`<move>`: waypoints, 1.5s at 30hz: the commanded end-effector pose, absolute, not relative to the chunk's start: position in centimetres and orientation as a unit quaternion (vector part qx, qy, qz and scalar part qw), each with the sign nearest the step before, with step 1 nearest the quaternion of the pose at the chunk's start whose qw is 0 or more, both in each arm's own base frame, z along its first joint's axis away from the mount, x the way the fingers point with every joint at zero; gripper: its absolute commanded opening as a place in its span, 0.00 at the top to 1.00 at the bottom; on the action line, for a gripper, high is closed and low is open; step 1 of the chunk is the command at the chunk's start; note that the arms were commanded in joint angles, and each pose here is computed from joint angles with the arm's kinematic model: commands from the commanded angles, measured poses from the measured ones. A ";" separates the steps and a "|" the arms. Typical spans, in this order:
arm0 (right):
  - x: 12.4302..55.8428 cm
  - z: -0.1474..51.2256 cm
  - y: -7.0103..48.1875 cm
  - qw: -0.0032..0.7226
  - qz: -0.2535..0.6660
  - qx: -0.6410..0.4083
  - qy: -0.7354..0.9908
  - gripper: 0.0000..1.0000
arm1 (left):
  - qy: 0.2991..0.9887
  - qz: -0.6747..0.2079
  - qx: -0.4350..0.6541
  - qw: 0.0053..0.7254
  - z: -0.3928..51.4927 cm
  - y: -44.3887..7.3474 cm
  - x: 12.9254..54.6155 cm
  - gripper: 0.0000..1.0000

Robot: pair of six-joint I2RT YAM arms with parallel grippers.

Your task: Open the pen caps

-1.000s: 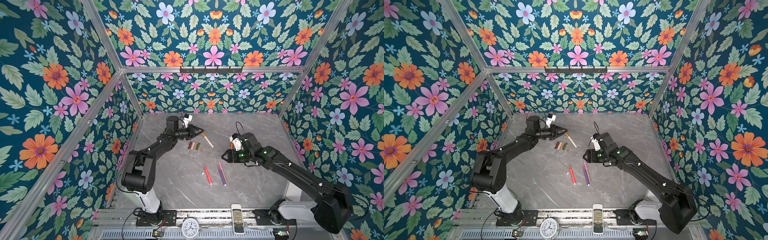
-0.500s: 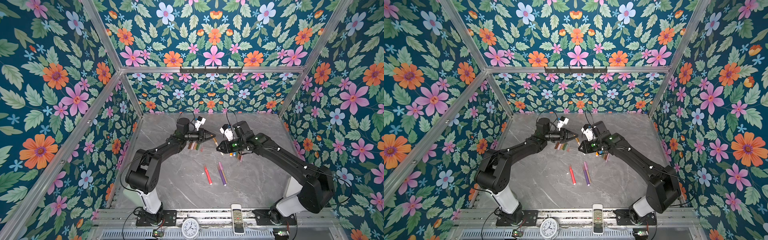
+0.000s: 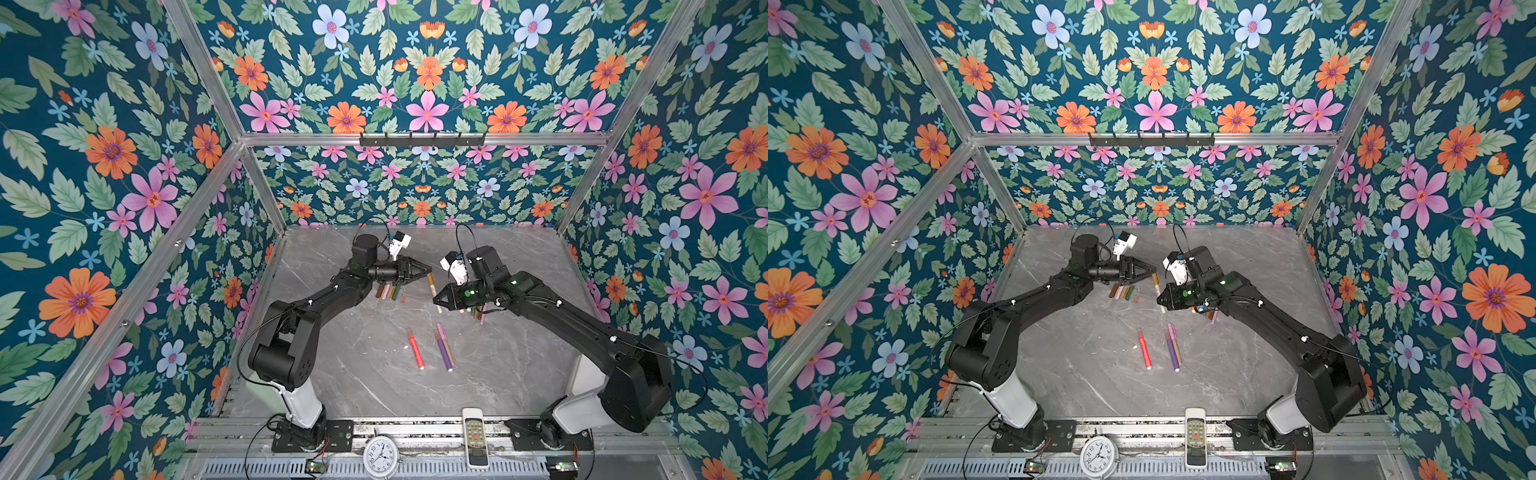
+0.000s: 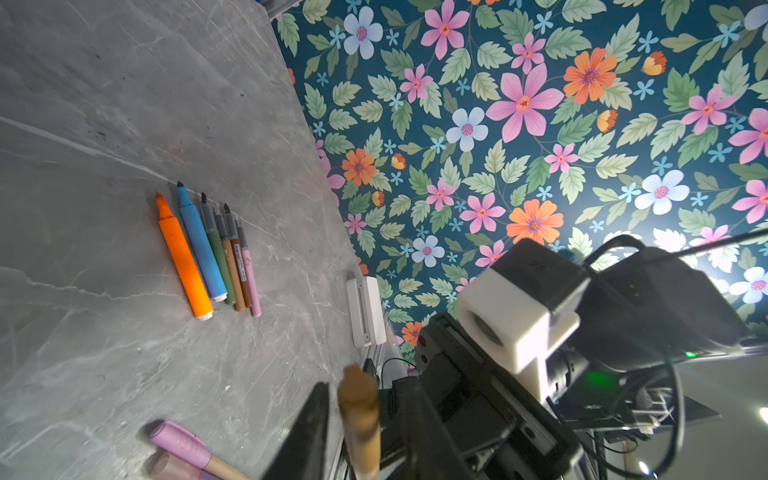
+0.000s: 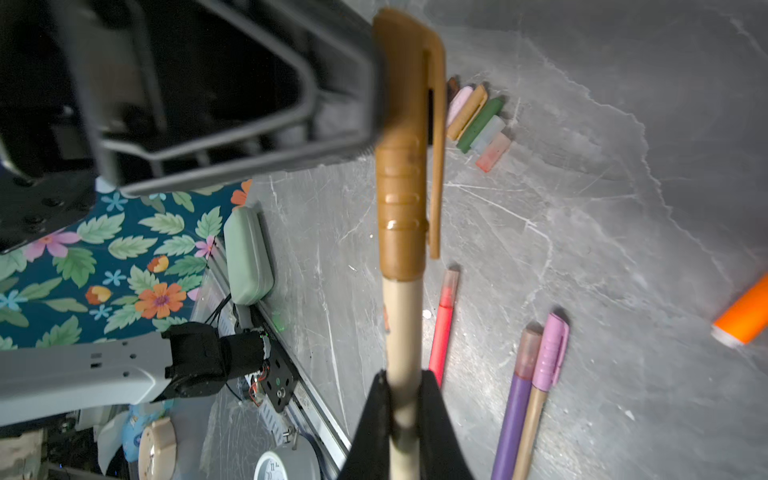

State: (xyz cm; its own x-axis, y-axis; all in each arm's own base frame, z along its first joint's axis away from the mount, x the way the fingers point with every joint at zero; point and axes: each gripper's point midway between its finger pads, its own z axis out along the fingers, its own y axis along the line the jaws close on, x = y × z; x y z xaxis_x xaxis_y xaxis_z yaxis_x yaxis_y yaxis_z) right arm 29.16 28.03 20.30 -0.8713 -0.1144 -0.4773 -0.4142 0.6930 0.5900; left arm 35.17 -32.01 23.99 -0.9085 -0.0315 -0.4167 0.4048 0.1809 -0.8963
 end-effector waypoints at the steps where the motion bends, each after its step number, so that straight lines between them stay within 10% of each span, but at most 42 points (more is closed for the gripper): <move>1: 29.5 21.0 27.6 0.219 0.364 -0.108 0.899 1.00 | 0.778 -0.578 0.137 0.207 23.1 -31.3 35.8 0.56; 45: 29.3 21.2 28.0 0.211 0.382 -0.075 0.897 1.00 | 0.790 -0.564 0.130 0.200 21.7 -31.3 36.2 0.47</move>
